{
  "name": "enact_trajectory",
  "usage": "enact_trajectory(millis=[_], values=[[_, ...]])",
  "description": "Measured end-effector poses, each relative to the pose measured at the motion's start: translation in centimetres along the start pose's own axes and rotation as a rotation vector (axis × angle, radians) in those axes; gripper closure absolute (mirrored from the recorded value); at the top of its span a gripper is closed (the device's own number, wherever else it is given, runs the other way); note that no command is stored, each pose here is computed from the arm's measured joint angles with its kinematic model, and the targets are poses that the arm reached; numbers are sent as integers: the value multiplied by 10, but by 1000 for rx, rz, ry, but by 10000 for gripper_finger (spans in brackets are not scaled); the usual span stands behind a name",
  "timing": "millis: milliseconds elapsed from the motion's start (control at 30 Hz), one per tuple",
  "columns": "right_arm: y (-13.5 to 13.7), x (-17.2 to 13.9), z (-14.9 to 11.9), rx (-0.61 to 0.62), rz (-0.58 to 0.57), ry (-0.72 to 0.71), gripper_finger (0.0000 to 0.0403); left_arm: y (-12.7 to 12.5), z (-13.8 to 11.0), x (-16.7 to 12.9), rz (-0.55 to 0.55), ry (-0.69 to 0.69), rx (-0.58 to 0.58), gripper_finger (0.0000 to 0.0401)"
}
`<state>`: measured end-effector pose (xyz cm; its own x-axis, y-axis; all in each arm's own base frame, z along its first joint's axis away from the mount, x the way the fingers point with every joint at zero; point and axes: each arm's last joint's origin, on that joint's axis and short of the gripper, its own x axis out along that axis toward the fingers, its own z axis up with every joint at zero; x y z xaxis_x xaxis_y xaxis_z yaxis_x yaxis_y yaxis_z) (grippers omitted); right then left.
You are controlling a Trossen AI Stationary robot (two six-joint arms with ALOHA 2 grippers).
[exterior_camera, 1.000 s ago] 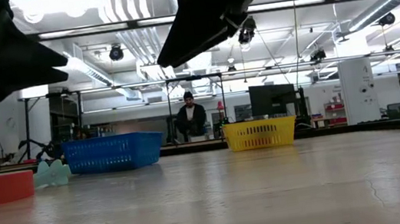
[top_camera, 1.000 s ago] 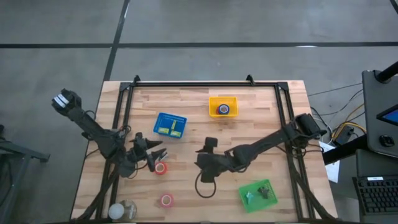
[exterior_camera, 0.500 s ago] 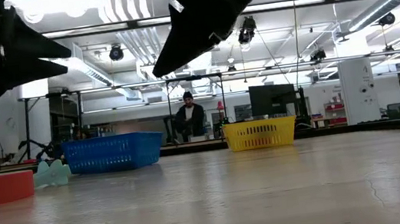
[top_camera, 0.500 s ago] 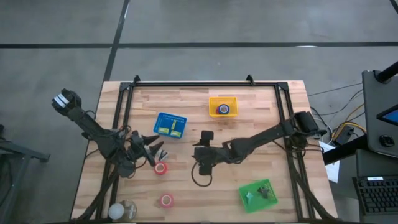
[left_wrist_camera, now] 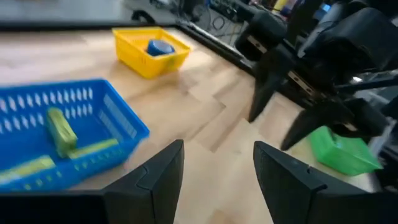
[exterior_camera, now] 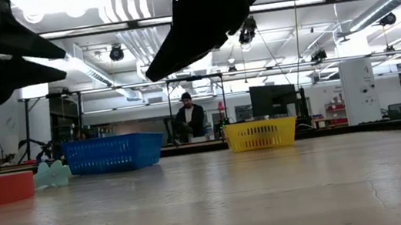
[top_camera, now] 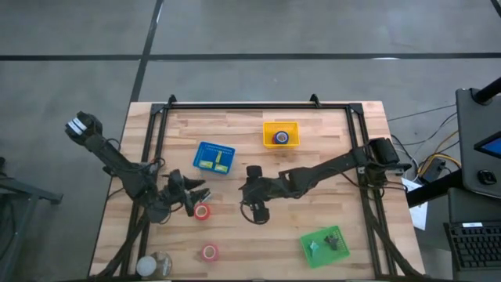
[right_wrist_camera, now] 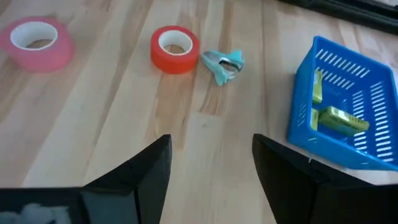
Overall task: Pick and place Stapler, Stapler remover, tape
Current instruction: Put the light blue staple remover into the green bin
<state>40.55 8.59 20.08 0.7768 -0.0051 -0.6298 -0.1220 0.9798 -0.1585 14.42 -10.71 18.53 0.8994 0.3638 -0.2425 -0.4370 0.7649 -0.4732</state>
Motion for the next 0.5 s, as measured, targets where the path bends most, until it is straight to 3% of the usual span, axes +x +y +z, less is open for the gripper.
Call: enact_trajectory(millis=[133, 267, 500], values=[[0, 2, -2, -10, -2, -47, 184, 1, -2, 0, -16, 35, -94, 204], [2, 3, -2, -37, 35, -108, 184, 1, -4, 0, -30, 64, -116, 204], [3, 5, -10, 14, 45, -73, 184, 2, -12, 5, -30, 141, -128, 204]])
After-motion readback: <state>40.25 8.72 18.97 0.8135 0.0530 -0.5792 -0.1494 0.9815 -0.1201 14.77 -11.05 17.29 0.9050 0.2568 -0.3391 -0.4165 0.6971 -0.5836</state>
